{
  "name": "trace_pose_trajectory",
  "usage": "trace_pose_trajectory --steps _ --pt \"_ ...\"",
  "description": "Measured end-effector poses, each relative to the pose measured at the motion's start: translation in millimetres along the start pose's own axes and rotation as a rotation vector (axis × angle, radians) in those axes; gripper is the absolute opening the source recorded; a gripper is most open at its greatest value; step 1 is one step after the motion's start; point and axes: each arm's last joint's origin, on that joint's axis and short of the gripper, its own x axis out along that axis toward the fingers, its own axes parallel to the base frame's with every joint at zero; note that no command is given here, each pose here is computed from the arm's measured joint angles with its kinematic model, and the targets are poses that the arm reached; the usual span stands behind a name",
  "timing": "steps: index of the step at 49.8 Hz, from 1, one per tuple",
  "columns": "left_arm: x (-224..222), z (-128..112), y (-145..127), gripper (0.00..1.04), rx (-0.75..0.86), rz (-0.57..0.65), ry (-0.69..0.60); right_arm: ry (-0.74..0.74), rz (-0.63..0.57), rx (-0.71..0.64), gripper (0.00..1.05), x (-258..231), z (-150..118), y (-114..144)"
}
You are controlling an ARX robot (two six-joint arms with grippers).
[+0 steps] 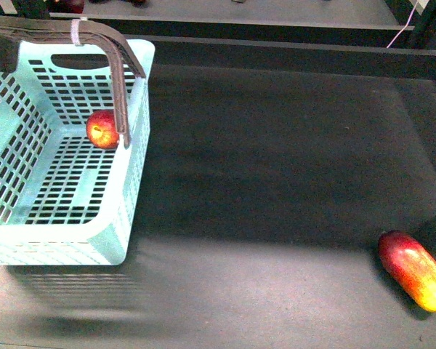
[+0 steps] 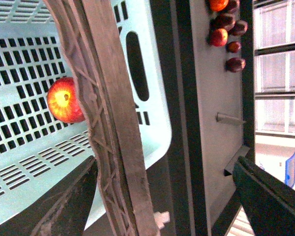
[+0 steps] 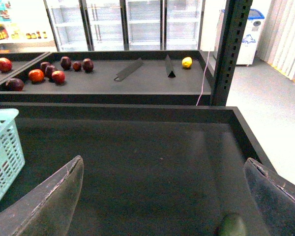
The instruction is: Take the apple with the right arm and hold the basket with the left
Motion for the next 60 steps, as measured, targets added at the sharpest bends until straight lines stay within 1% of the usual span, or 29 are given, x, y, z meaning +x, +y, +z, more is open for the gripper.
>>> trace_pose_trajectory --steps 2,4,7,10,14,19,21,22,24,25,26,28,29,31,33,34,37,39,40,42,44,52,60 --pt "-12 3 -7 0.94 -0.006 -0.007 -0.038 0.000 0.000 0.000 0.96 0 0 0" --pt "-22 5 -12 1.00 -0.003 -0.005 -0.068 0.000 0.000 0.000 0.96 0 0 0" --pt "-40 6 -19 0.97 -0.007 -0.008 -0.116 0.000 0.000 0.000 0.96 0 0 0" --pt "-60 1 -25 0.98 -0.019 -0.031 -0.141 0.000 0.000 0.000 0.96 0 0 0" --pt "-89 -17 -29 0.98 -0.031 -0.067 -0.136 0.000 0.000 0.000 0.96 0 0 0" --pt "-110 -46 -20 0.98 -0.002 -0.073 -0.120 0.000 0.000 0.000 0.96 0 0 0" --pt "-111 -53 -14 0.93 0.052 -0.128 -0.064 0.000 0.000 0.000 0.96 0 0 0" --pt "-112 -56 -9 0.90 0.095 -0.186 -0.013 0.000 0.000 0.000 0.96 0 0 0" --pt "-112 -57 4 0.83 0.222 -0.299 0.046 0.000 0.000 0.000 0.96 0 0 0" --pt "-112 -55 11 0.79 0.325 -0.352 0.041 0.000 0.000 0.000 0.96 0 0 0" --pt "-113 -51 18 0.75 0.376 -0.395 0.030 0.000 0.000 0.000 0.96 0 0 0" --pt "-119 -33 34 0.65 0.613 -0.501 -0.069 0.000 -0.003 0.000 0.96 0 0 0" --pt "-121 -27 37 0.61 0.686 -0.526 -0.111 0.000 -0.003 0.000 0.96 0 0 0" --pt "-130 -9 45 0.50 0.899 -0.558 -0.234 0.000 -0.003 0.000 0.96 0 0 0" --pt "-134 0 51 0.43 1.005 -0.558 -0.282 0.000 -0.002 0.000 0.96 0 0 0" --pt "-135 2 53 0.41 1.028 -0.556 -0.290 0.000 -0.002 0.000 0.96 0 0 0" --pt "-137 10 66 0.31 1.130 -0.540 -0.317 0.000 0.000 0.000 0.96 0 0 0" --pt "-138 15 75 0.23 1.177 -0.530 -0.320 0.000 0.000 0.000 0.96 0 0 0" --pt "-139 16 77 0.22 1.186 -0.527 -0.321 0.000 0.000 0.000 0.96 0 0 0" --pt "-141 23 88 0.11 1.223 -0.521 -0.323 0.000 0.000 0.000 0.96 0 0 0" --pt "-144 27 93 0.04 1.238 -0.524 -0.326 0.000 0.000 0.000 0.96 0 0 0" --pt "-155 44 117 0.03 1.261 -0.519 -0.341 0.000 0.000 0.000 0.96 0 0 0" --pt "-164 54 135 0.03 1.267 -0.517 -0.339 0.000 0.000 0.000 0.96 0 0 0"
